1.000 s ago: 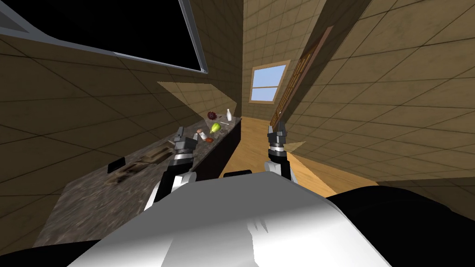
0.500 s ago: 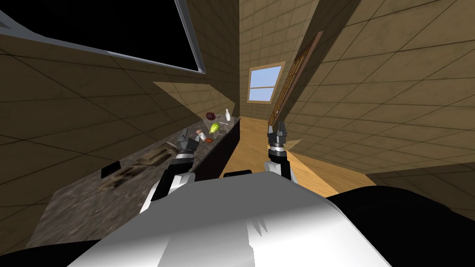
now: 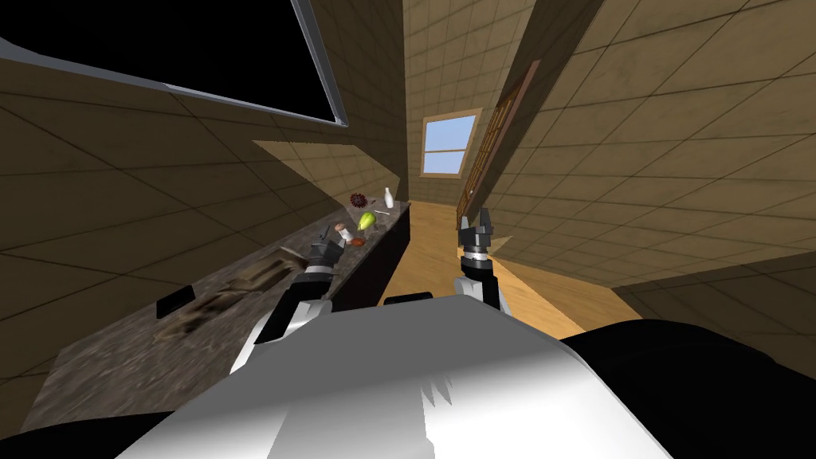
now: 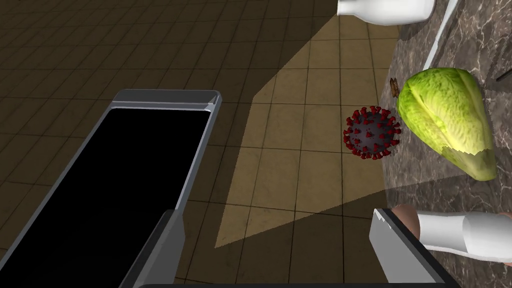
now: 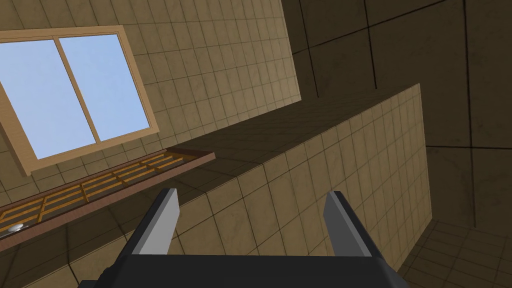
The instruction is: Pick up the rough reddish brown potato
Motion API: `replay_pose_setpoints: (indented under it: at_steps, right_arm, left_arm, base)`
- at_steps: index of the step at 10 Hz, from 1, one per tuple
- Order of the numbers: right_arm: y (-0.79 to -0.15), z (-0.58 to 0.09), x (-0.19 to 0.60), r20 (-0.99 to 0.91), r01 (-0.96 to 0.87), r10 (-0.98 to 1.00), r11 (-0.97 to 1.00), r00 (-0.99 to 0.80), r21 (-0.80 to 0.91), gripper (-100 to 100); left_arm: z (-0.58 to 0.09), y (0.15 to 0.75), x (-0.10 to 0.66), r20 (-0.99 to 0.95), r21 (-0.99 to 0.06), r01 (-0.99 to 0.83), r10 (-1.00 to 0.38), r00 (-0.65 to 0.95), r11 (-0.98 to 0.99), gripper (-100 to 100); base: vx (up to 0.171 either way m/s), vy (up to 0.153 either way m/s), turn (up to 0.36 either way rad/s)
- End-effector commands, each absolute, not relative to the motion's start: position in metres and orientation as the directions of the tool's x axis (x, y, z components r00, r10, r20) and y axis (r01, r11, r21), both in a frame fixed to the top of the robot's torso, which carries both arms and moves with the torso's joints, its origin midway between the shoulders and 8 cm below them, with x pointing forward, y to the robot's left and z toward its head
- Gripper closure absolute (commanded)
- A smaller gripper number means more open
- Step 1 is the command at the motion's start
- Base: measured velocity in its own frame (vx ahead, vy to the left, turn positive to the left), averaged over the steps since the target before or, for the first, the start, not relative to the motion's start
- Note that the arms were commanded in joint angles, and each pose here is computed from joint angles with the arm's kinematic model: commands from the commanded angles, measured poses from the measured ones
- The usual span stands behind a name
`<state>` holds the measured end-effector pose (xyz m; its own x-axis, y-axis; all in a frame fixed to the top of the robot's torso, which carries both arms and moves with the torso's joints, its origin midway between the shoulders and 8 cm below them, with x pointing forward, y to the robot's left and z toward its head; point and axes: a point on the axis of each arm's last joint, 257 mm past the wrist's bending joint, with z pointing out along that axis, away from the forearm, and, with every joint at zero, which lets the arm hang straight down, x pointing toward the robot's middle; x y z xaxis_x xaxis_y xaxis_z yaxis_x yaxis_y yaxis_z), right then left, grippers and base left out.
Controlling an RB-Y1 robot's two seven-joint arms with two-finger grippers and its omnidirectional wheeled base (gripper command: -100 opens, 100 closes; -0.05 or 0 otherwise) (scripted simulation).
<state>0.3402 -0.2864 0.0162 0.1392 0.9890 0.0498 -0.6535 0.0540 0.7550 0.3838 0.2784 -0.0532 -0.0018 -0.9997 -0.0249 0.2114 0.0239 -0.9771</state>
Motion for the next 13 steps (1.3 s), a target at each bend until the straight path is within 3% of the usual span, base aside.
replay_pose_setpoints:
  at_steps: [1,13]
  right_arm:
    - [-0.286,0.016,0.340,0.050,-0.653,0.989,0.054,0.139,0.755,0]
    - [-0.286,0.016,0.340,0.050,-0.653,0.989,0.054,0.139,0.755,0]
  left_arm:
    - [-0.064,0.280,0.385,-0.027,-0.985,0.170,-1.000,0.001,0.027,-100]
    - [-0.152,0.304,0.374,-0.108,-0.979,-0.176,-0.994,0.004,0.106,-100]
  base:
    - [-0.005,0.030,-0.053]
    - [0.013,0.027,-0.073]
